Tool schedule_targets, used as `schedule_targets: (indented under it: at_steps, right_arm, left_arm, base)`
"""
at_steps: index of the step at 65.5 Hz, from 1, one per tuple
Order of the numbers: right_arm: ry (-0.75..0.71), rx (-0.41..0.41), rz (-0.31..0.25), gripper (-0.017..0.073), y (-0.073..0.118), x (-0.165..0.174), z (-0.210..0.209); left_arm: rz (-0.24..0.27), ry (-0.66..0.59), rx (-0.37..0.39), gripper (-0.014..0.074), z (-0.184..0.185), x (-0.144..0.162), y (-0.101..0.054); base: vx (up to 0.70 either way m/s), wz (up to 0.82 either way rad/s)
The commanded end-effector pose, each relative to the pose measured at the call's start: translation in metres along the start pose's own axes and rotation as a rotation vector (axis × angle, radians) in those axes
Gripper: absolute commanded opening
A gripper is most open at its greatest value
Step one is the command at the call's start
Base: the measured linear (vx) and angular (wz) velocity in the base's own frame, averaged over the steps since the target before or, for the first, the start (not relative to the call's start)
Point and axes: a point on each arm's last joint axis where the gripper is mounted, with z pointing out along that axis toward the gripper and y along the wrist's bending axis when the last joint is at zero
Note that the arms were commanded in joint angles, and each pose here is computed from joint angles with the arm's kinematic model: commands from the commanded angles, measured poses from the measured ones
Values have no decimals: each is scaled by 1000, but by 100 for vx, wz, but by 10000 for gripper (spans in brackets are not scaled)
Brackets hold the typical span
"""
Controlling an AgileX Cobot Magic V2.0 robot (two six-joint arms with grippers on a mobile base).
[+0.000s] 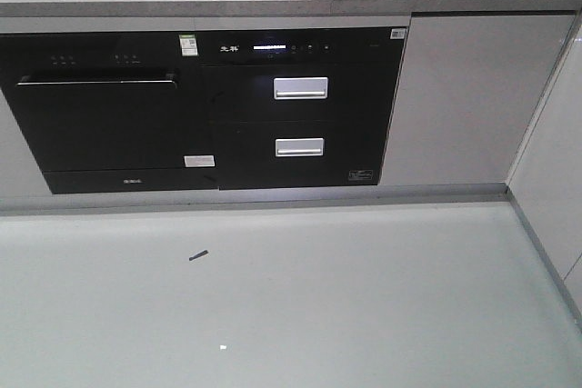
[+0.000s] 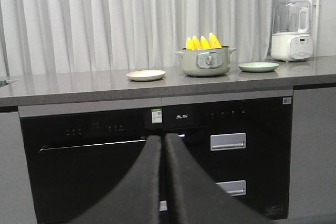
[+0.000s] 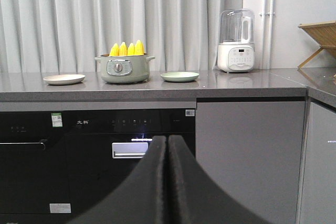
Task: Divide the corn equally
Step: 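Drive the base forward toward the counter with the corn pot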
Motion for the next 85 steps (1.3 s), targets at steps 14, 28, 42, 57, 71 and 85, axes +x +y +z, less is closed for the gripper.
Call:
schedule_targets:
  at_steps: [14,28,42,57,71,85]
  right_arm:
    - [-57,5,-9,-10,0,-3,1]
    - [-57,5,-9,-10,0,-3,1]
    - [-57,5,-9,-10,0,-3,1]
    - [-57,5,-9,-10,0,-3,1]
    - [-56,5,-9,-10,0,-3,1]
    - [-56,5,-9,-10,0,-3,1]
  left_arm:
    - [-10,-74,1,-6,-1,-3,0]
    - [-10,-74,1,-6,-1,-3,0]
    - [-10,-74,1,-6,-1,-3,0]
    - [-10,-74,1,-6,-1,-3,0]
    - [-10,-74,1,-6,-1,-3,0]
    - [-10,-74,1,-6,-1,-3,0]
  base:
    - [15,-4]
    - [14,-3]
    - [14,1]
    - [14,2]
    - [14,-1]
    - [14,-1]
